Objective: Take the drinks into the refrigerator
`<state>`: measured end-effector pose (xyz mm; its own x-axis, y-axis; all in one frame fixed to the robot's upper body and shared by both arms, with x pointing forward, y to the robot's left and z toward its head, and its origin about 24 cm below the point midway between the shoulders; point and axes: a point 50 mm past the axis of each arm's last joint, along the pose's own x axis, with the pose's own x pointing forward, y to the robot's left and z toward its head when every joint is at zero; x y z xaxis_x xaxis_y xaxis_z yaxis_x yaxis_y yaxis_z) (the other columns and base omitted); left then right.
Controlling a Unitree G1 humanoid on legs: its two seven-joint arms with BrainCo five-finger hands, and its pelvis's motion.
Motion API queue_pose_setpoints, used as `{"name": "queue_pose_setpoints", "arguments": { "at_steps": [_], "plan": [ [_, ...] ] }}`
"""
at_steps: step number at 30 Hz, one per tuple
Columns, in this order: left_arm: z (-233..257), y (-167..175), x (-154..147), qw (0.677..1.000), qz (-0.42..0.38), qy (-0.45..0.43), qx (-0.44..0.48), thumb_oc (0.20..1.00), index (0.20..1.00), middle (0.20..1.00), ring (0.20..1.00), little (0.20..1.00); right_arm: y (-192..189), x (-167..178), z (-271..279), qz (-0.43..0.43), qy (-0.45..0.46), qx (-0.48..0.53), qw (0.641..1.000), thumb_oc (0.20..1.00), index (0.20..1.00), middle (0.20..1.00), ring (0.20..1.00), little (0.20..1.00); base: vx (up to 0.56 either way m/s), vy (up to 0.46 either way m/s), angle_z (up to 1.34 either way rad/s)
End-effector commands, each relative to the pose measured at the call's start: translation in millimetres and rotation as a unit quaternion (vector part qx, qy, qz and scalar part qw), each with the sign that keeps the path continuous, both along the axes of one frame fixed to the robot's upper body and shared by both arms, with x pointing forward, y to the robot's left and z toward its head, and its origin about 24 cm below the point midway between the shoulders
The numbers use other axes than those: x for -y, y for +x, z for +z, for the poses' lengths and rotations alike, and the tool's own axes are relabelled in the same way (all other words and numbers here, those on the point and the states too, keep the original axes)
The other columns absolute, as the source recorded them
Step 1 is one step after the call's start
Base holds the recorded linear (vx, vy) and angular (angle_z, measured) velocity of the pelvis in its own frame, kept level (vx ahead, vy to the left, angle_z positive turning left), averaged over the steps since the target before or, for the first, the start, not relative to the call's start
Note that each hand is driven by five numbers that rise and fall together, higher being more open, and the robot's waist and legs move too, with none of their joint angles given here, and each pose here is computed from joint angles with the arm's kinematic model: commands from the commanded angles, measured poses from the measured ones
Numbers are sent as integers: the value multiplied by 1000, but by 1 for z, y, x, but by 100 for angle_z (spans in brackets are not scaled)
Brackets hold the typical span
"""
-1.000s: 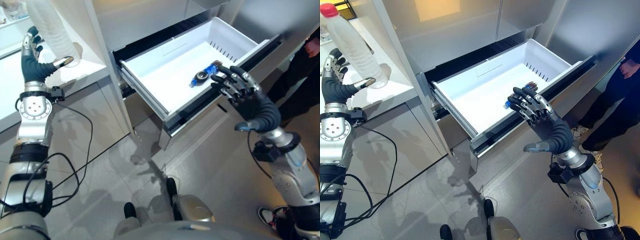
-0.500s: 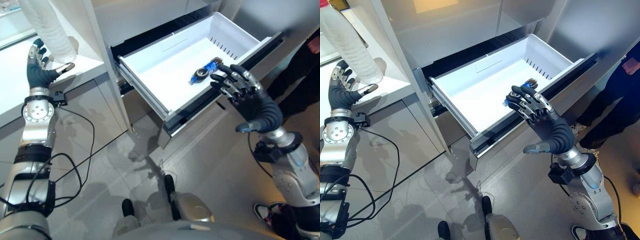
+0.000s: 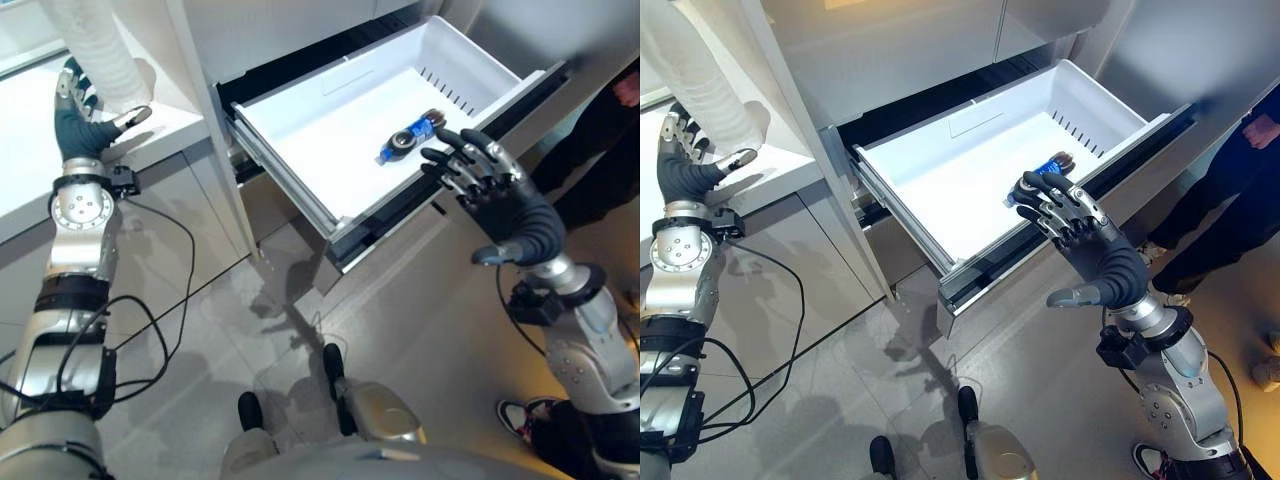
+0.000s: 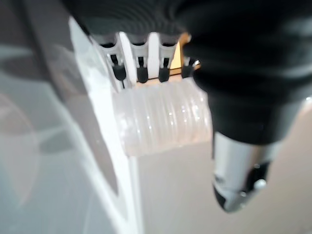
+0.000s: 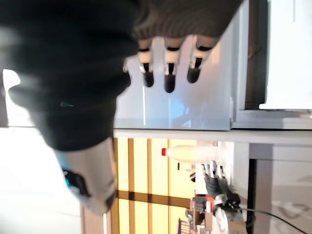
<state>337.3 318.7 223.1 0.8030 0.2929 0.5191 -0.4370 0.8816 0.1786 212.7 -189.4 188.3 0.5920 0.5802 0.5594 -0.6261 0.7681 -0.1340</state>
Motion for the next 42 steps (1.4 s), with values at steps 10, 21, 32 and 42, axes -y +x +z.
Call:
{"name": "queue_pose_setpoints", "arguments": {
  "at_steps": [10, 21, 32, 42],
  "plan": [
    [52, 5, 8, 996, -6, 36, 75, 1000, 1000, 1000, 1000, 1000, -11, 8, 19, 7, 22, 44, 999, 1000, 1000, 1000, 1000, 1000, 19, -6, -8],
    [50, 18, 34, 995, -51, 25, 78, 1000, 1000, 1000, 1000, 1000, -11, 4, 16, 18, 35, 37, 999, 1000, 1000, 1000, 1000, 1000, 0, 0, 0],
    [39, 24, 38, 995, -75, 6, 58, 200, 200, 200, 200, 200, -10, 2, 14, 22, 43, 35, 998, 1000, 1000, 1000, 1000, 1000, 18, -4, -7],
    [24, 25, 44, 995, -90, 9, 38, 200, 200, 200, 200, 200, -10, 0, 15, 29, 45, 38, 998, 1000, 1000, 1000, 1000, 1000, 0, 0, 0]
  ]
}}
